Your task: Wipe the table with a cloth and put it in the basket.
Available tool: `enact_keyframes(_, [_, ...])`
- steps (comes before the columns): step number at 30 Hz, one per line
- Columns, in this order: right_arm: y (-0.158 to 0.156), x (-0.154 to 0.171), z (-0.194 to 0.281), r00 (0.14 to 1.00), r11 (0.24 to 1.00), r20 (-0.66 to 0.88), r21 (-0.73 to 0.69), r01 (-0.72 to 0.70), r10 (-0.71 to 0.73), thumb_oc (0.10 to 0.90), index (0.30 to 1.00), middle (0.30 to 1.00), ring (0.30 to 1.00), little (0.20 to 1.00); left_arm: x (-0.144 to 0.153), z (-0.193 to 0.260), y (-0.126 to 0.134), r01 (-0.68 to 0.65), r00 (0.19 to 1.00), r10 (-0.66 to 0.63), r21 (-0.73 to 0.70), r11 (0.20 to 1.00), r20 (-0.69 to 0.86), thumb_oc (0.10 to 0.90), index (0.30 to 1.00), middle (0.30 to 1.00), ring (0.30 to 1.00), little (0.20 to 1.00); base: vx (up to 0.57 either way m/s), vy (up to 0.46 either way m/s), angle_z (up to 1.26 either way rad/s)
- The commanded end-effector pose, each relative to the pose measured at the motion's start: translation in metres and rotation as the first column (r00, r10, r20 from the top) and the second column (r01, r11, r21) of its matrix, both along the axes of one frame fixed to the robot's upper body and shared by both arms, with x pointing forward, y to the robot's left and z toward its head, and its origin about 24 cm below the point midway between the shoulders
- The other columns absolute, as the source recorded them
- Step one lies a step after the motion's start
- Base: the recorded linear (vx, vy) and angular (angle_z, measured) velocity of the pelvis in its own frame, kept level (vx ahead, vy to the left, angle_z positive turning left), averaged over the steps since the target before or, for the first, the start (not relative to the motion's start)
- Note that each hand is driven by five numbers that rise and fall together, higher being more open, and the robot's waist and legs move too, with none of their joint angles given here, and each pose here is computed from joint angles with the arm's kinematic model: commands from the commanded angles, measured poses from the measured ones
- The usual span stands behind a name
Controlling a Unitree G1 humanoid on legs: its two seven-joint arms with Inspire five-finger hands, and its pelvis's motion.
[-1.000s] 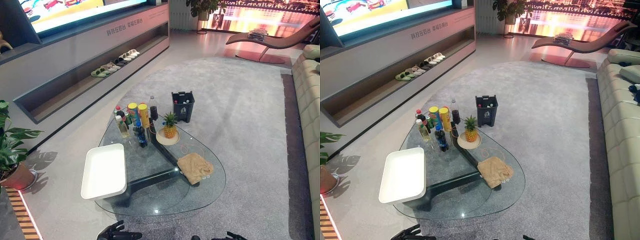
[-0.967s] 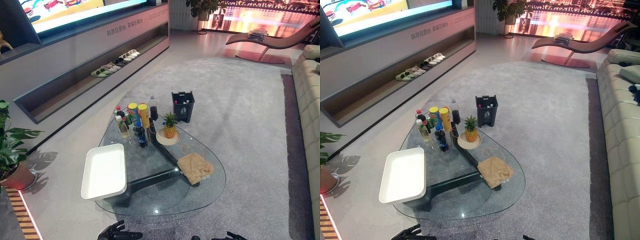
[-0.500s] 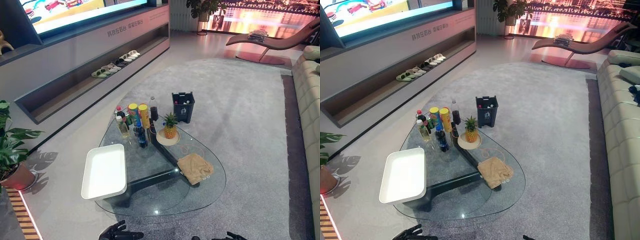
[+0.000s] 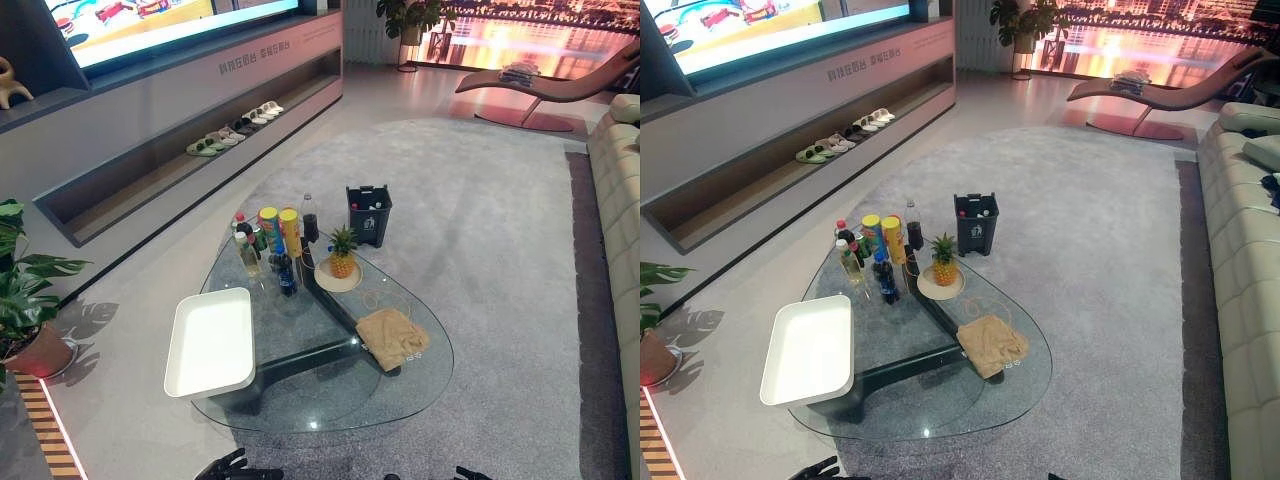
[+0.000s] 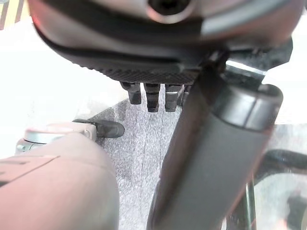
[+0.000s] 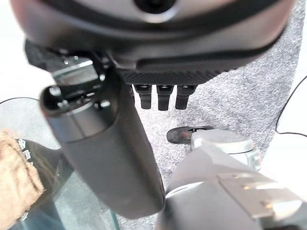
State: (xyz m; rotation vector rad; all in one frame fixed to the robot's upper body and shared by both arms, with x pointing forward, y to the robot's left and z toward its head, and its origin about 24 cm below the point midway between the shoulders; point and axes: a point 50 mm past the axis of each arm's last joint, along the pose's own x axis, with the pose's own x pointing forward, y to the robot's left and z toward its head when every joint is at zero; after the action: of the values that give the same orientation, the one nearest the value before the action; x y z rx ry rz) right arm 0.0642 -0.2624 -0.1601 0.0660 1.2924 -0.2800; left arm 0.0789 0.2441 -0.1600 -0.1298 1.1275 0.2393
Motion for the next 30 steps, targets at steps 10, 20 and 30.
enact_keyframes(10, [-0.014,0.114,0.040,0.948,0.998,0.318,-0.063,0.007,0.013,0.800,0.900,0.900,0.900,0.900,0.120,0.051,0.019,-0.079,0.920,0.051,0.056,0.995,0.389,0.800,0.900,0.900,0.900,0.900,-0.24,0.004,0.02])
enact_keyframes(20, [-0.028,0.158,0.072,0.873,0.993,0.487,-0.091,0.068,-0.015,0.800,0.900,0.900,0.900,0.900,0.155,0.073,0.016,-0.077,0.877,0.044,0.051,0.996,0.479,0.800,0.900,0.900,0.900,0.900,-0.12,-0.010,-0.02])
enact_keyframes(30, [-0.032,0.199,0.109,0.725,0.988,0.687,-0.069,0.140,-0.055,0.800,0.900,0.900,0.900,0.900,0.169,0.086,0.024,-0.063,0.864,0.022,0.065,0.996,0.504,0.800,0.900,0.900,0.900,0.900,-0.06,-0.057,0.09])
